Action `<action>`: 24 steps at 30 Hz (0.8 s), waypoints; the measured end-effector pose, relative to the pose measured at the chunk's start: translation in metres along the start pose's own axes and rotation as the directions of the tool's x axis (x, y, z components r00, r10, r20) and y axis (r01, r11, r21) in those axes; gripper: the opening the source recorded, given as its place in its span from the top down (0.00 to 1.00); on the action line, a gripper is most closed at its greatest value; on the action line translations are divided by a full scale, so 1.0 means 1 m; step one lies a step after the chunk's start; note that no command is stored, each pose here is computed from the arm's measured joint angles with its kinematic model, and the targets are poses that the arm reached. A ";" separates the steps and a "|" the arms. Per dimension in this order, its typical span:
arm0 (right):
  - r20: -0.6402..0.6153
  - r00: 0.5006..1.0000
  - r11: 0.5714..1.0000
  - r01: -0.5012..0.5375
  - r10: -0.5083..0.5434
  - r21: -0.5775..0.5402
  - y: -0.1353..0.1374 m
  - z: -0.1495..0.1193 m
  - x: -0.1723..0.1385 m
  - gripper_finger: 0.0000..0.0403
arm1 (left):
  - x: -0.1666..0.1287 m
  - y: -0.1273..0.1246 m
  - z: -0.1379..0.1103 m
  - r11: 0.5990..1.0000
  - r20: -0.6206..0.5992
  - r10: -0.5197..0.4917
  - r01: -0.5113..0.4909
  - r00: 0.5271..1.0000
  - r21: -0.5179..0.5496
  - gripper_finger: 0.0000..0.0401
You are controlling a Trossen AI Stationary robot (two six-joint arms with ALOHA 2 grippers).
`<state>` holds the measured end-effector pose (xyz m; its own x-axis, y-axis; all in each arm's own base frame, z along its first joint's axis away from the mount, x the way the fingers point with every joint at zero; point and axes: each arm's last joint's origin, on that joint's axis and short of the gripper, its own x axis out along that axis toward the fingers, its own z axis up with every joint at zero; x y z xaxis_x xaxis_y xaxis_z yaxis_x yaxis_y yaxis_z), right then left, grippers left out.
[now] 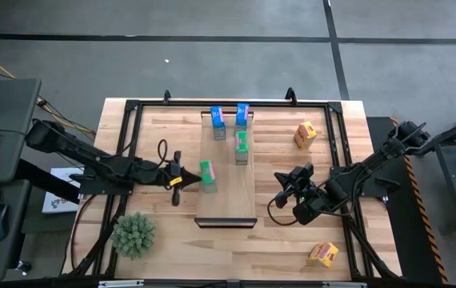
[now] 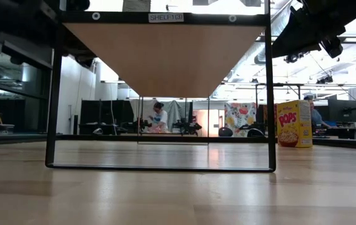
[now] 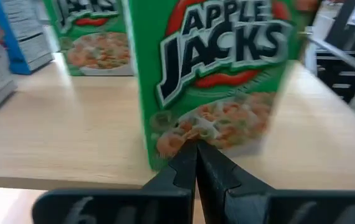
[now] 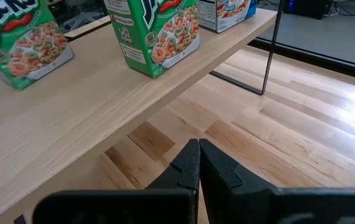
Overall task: Stack cereal on shelf
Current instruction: Put the green cereal box on the shelf aligned with the other green cereal box
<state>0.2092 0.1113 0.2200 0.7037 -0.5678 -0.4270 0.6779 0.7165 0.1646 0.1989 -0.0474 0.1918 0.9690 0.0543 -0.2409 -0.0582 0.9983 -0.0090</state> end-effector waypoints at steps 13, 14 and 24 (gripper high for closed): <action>-0.002 1.000 1.000 -0.001 0.001 0.000 0.000 0.000 0.000 1.00 | 0.004 0.015 0.001 0.999 -0.012 0.044 -0.044 0.999 -0.031 1.00; -0.003 1.000 1.000 -0.001 0.001 0.000 0.000 0.000 0.000 1.00 | 0.001 0.014 0.002 0.998 -0.014 0.042 -0.043 0.999 -0.039 1.00; -0.004 1.000 1.000 -0.002 0.002 0.000 0.000 0.000 0.000 1.00 | -0.027 -0.008 0.014 0.968 0.054 -0.086 0.097 0.995 -0.233 1.00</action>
<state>0.2093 0.1115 0.2200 0.7041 -0.5651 -0.4300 0.6768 0.7174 0.1653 0.1769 -0.0562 0.2119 0.9820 -0.0309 -0.1861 -0.0185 0.9660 -0.2580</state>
